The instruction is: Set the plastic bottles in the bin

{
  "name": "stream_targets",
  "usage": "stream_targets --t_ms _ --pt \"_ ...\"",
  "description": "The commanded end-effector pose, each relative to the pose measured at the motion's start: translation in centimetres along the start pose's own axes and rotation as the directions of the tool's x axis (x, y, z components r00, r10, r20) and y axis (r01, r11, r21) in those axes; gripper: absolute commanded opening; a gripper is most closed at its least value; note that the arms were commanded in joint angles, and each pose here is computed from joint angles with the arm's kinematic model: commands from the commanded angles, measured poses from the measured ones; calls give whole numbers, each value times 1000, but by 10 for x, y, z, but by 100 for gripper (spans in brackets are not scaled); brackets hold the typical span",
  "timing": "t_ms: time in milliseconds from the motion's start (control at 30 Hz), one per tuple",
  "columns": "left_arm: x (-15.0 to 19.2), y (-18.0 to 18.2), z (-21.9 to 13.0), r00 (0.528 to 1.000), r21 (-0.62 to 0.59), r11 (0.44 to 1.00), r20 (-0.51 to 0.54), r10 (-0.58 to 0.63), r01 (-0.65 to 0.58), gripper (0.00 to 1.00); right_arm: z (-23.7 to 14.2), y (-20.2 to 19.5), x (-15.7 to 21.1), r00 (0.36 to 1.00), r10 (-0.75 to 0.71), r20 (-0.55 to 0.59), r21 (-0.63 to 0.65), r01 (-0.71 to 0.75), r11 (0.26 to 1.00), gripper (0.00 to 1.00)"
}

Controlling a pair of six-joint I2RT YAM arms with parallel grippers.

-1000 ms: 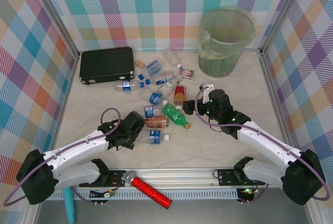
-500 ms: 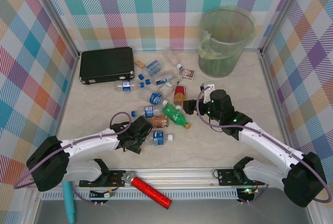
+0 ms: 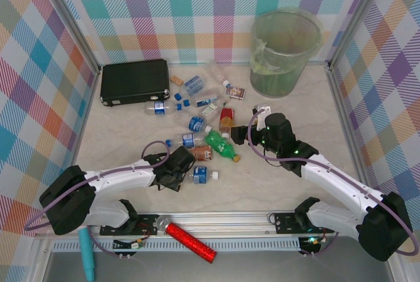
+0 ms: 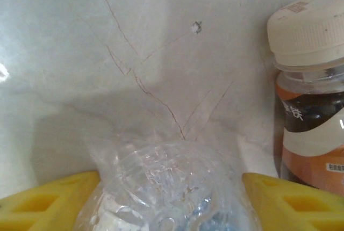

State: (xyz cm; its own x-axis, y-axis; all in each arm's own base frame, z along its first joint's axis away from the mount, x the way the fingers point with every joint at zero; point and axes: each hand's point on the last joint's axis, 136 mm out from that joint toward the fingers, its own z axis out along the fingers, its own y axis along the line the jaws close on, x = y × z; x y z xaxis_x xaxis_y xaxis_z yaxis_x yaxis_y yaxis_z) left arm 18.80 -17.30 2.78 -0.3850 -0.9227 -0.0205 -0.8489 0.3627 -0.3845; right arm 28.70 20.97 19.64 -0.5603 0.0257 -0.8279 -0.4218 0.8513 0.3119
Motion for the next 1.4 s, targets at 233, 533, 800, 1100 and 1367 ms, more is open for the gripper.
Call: stream_targets --t_ms 233,533,800,1100,1367 --pt "-40 -29 -48 989 173 984 148 18 -44 62 -5 32 -10 1000 -11 16 -157 13 987 99" --pt "-73 -95 -119 907 251 899 321 271 -358 61 -24 78 -12 999 -32 -33 -398 17 917 99" --pt "-64 -171 -151 781 344 704 347 519 -621 61 -39 121 -3 983 -161 -85 -572 84 816 90" --pt "-43 -213 -180 638 407 500 366 678 -765 61 -28 165 15 931 -327 -162 -647 150 748 73" --pt "-45 -211 -191 628 443 464 370 685 -767 61 -11 168 22 910 -359 -206 -629 157 761 66"
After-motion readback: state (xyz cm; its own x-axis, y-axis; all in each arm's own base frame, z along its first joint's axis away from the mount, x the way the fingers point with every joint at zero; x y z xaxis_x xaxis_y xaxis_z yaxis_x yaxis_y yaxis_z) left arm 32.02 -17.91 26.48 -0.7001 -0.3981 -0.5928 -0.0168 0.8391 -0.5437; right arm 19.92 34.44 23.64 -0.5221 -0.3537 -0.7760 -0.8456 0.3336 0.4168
